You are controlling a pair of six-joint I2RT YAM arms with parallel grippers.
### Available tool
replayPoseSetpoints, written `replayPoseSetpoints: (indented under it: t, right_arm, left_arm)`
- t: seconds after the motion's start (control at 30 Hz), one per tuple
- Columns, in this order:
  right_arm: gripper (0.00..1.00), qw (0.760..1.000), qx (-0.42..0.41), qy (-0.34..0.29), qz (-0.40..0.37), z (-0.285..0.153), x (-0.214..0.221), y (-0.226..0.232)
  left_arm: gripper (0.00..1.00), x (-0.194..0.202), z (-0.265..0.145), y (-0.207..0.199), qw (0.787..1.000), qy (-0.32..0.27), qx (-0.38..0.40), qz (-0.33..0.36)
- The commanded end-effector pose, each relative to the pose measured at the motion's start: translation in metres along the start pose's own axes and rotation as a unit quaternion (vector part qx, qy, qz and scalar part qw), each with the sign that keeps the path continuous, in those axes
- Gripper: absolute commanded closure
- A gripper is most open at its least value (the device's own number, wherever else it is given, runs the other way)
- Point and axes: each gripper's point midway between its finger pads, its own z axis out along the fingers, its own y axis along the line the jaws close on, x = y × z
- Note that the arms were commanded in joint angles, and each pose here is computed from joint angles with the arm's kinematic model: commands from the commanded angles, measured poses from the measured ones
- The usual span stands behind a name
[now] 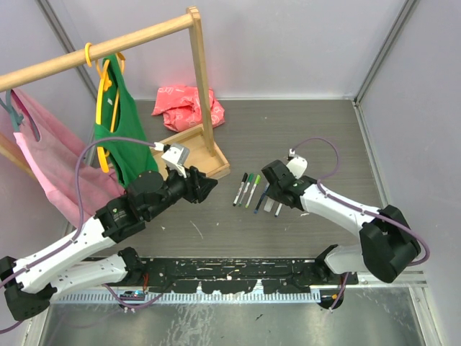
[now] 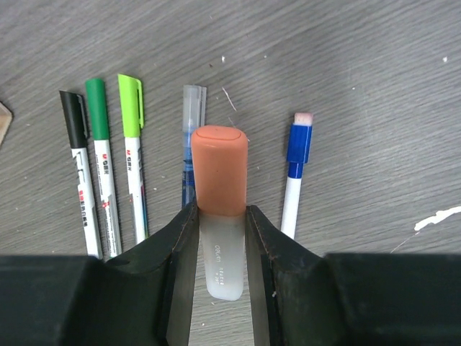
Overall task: Insert the pens into the pen caps
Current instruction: Place the pen at the center of the board.
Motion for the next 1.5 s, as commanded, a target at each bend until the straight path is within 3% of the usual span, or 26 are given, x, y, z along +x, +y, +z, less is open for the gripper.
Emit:
replayPoseSetpoints:
  t: [0.0,0.8,1.47]
  right_arm:
    - [1.0,0.999,-0.01,-0.003,0.033,0.003,-0.002,0.007]
    - [0.96,0.998,0.037,0.026,0.047,0.03,0.018,-0.008]
    - [0.69,0.998,0.03,0.029,0.056,0.034,0.018,-0.009]
  left_arm:
    - [0.53,-0.018,-0.001,-0.004,1.0,-0.027,0.002,-0.005]
    - [0.53,-0.018,-0.001,-0.004,1.0,-0.023,-0.001,-0.012]
    - [0.53,-0.015,-0.004,0.0,1.0,-0.016,-0.013,-0.015]
